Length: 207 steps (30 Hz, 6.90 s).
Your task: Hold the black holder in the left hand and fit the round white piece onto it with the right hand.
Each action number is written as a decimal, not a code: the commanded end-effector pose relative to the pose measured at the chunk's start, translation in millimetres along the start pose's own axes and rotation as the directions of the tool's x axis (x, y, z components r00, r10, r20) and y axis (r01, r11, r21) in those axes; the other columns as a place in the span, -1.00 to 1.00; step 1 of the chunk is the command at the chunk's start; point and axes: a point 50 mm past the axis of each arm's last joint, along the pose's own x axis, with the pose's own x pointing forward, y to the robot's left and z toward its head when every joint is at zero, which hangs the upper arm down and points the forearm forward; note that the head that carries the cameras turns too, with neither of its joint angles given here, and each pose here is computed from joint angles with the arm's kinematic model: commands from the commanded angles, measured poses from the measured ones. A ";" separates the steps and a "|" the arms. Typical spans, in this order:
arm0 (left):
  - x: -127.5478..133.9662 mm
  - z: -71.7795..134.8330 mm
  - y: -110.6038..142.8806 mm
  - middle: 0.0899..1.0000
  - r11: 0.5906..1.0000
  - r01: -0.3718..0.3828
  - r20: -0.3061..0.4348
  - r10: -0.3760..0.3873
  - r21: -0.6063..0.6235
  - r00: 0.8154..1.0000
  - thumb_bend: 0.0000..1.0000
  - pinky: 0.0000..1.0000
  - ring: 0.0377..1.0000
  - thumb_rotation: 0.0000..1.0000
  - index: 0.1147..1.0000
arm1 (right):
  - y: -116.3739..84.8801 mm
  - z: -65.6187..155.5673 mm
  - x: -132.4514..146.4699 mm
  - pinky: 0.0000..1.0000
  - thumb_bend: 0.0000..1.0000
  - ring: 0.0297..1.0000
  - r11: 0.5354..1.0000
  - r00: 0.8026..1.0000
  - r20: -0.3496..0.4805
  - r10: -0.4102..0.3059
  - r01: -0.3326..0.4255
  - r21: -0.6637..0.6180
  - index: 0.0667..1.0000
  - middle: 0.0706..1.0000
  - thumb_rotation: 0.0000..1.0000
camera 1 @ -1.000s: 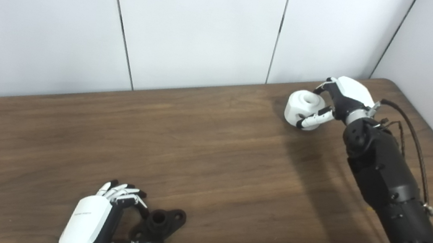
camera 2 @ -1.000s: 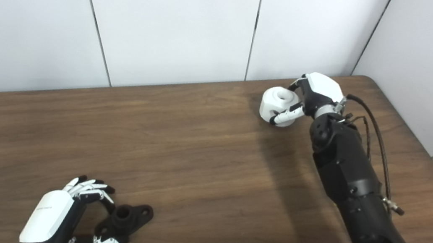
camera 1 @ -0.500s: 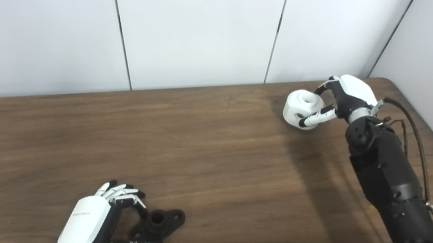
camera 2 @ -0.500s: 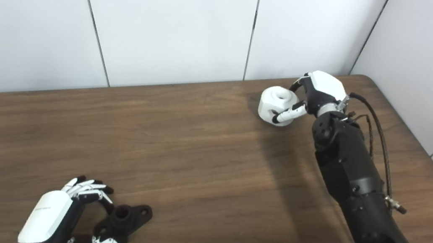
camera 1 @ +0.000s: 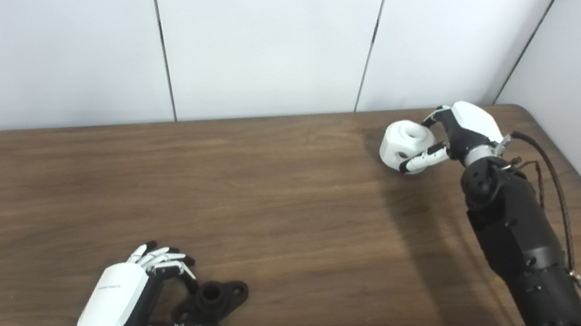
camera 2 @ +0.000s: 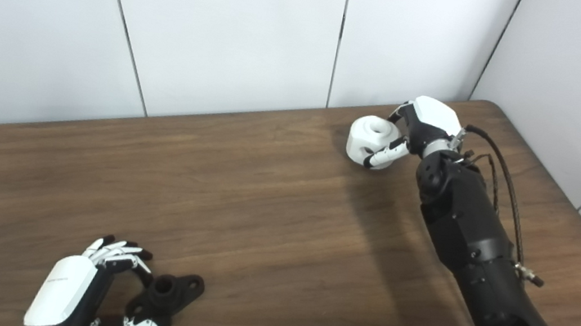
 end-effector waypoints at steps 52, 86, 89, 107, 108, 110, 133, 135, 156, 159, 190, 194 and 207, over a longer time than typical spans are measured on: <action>6.8 6.8 -20.6 0.47 0.999 0.043 -0.009 -0.042 0.028 0.999 0.04 0.96 0.69 -0.91 -0.16 | -50.6 96.1 -112.2 1.00 0.05 0.92 0.999 0.853 0.519 0.048 -0.043 -0.021 -0.11 0.63 -0.73; 19.5 26.4 -34.2 0.50 0.998 0.048 -0.019 -0.047 0.043 0.999 0.04 1.00 0.73 -0.91 -0.16 | -11.7 169.5 -183.5 1.00 0.05 0.95 0.987 0.629 0.763 0.149 -0.147 -0.071 -0.11 0.64 -0.73; 19.9 27.2 -33.7 0.50 0.998 0.050 -0.020 -0.049 0.045 0.999 0.04 1.00 0.74 -0.91 -0.16 | -9.7 171.2 -185.8 1.00 0.05 0.96 0.986 0.623 0.766 0.158 -0.141 -0.089 -0.11 0.64 -0.73; 21.1 28.3 -31.3 0.50 0.998 0.045 -0.018 -0.044 0.044 0.999 0.04 1.00 0.73 -0.91 -0.16 | 10.4 169.4 -190.4 1.00 0.05 0.96 0.978 0.617 0.761 0.199 -0.176 -0.112 -0.11 0.64 -0.73; 21.1 28.4 -31.2 0.50 0.998 0.045 -0.018 -0.045 0.044 0.999 0.04 1.00 0.73 -0.91 -0.16 | 11.1 169.3 -190.3 1.00 0.05 0.96 0.978 0.618 0.761 0.198 -0.179 -0.108 -0.11 0.64 -0.73; 21.1 28.6 -30.9 0.50 0.998 0.046 -0.018 -0.045 0.044 0.999 0.04 1.00 0.73 -0.91 -0.16 | 12.5 169.1 -190.1 1.00 0.05 0.95 0.977 0.624 0.756 0.199 -0.184 -0.105 -0.11 0.64 -0.73; 23.5 31.1 -33.5 0.51 0.998 0.050 -0.023 -0.049 0.044 0.999 0.04 1.00 0.73 -0.91 -0.16 | 18.4 171.4 -189.7 1.00 0.05 0.97 0.974 0.618 0.758 0.208 -0.203 -0.103 -0.11 0.66 -0.73; 23.9 31.3 -33.6 0.50 0.998 0.048 -0.022 -0.047 0.045 0.999 0.04 1.00 0.72 -0.91 -0.16 | 18.9 170.8 -188.9 1.00 0.05 0.96 0.974 0.619 0.758 0.206 -0.202 -0.100 -0.11 0.66 -0.73; 24.1 30.6 -32.2 0.50 0.998 0.041 -0.018 -0.040 0.042 0.999 0.04 1.00 0.73 -0.91 -0.16 | 21.7 168.7 -190.8 1.00 0.05 0.97 0.971 0.623 0.748 0.228 -0.204 -0.127 -0.11 0.67 -0.74; 24.2 30.8 -32.0 0.49 0.998 0.039 -0.020 -0.039 0.041 0.999 0.04 1.00 0.72 -0.91 -0.16 | 22.8 168.9 -191.7 1.00 0.05 0.96 0.970 0.622 0.749 0.229 -0.206 -0.126 -0.11 0.67 -0.74; 25.6 31.7 -32.3 0.49 0.998 0.041 -0.019 -0.040 0.044 0.999 0.04 1.00 0.72 -0.91 -0.16 | 29.9 167.6 -199.7 1.00 0.05 0.96 0.968 0.590 0.771 0.239 -0.210 -0.139 -0.11 0.65 -0.74; 25.8 31.6 -32.5 0.49 0.998 0.038 -0.022 -0.037 0.042 0.999 0.04 1.00 0.72 -0.91 -0.16 | 30.6 167.4 -199.7 1.00 0.05 0.97 0.966 0.591 0.768 0.246 -0.217 -0.142 -0.11 0.66 -0.74; 25.0 32.9 -31.5 0.49 0.998 0.038 -0.017 -0.037 0.043 0.999 0.04 1.00 0.72 -0.91 -0.16 | 33.6 166.6 -199.1 1.00 0.05 0.98 0.961 0.596 0.760 0.260 -0.235 -0.144 -0.11 0.66 -0.74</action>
